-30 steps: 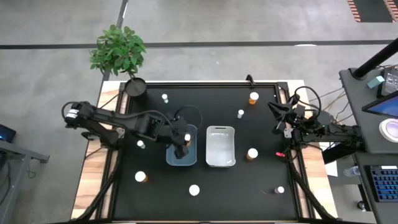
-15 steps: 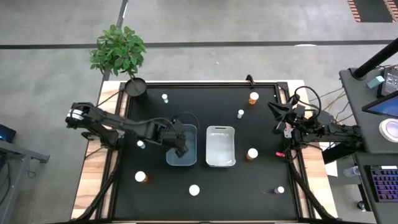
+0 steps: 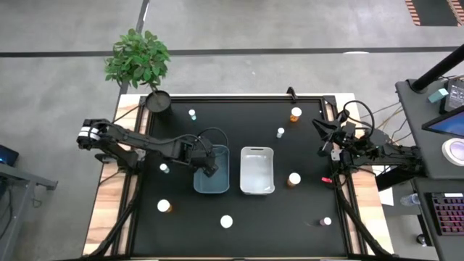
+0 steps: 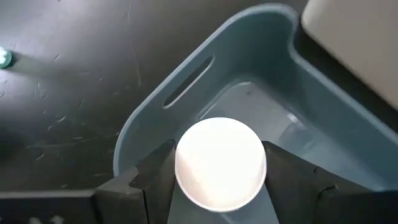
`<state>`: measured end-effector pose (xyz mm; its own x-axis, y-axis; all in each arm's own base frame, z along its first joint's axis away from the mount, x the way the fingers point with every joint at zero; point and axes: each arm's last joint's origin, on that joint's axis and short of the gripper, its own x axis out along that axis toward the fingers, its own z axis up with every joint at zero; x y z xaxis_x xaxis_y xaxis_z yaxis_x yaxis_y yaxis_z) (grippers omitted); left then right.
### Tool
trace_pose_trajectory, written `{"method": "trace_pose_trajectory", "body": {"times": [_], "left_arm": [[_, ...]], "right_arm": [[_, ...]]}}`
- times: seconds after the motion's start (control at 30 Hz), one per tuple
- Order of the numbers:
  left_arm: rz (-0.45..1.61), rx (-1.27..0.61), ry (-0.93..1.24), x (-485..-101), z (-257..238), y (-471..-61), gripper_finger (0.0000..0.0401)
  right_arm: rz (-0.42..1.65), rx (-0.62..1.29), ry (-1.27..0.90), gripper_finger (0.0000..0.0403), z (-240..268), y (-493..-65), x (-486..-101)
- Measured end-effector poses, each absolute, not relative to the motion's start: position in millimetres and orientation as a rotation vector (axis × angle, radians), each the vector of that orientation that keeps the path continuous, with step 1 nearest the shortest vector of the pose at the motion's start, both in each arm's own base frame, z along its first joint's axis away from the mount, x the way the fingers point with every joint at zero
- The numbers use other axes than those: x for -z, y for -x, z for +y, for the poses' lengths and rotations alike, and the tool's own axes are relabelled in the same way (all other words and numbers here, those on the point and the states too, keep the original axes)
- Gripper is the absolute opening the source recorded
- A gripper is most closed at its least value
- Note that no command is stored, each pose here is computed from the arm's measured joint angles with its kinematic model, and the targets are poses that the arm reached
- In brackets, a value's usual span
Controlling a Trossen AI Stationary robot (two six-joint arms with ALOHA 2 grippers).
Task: Pick and place medicine bottles into bin by pill shape (circle, oval)
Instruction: Put the orange capsule bottle into the blue bin, then put the blue tablet bottle into the white bin
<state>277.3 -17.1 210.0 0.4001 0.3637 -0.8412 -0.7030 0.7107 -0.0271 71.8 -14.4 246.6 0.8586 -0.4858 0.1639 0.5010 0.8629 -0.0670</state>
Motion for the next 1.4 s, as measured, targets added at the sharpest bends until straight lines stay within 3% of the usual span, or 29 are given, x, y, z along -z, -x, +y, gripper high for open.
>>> {"method": "trace_pose_trajectory", "body": {"times": [0.43, 0.87, 1.4], "left_arm": [[0.923, -0.699, 0.378, -201.1, -16.4, -275.3, 0.0194], [0.914, -0.697, 0.358, -201.9, -16.1, -276.2, 0.0250], [0.881, -0.524, 0.133, -254.6, -19.6, -297.2, 0.0251]], "right_arm": [[-0.143, 0.519, 0.111, 0.0028, -14.4, -71.9, -246.5], [-0.143, 0.519, 0.111, 0.0028, -14.4, -71.9, -246.5], [-0.150, 0.511, 0.032, 0.0028, -14.4, -72.2, -245.2]]}}
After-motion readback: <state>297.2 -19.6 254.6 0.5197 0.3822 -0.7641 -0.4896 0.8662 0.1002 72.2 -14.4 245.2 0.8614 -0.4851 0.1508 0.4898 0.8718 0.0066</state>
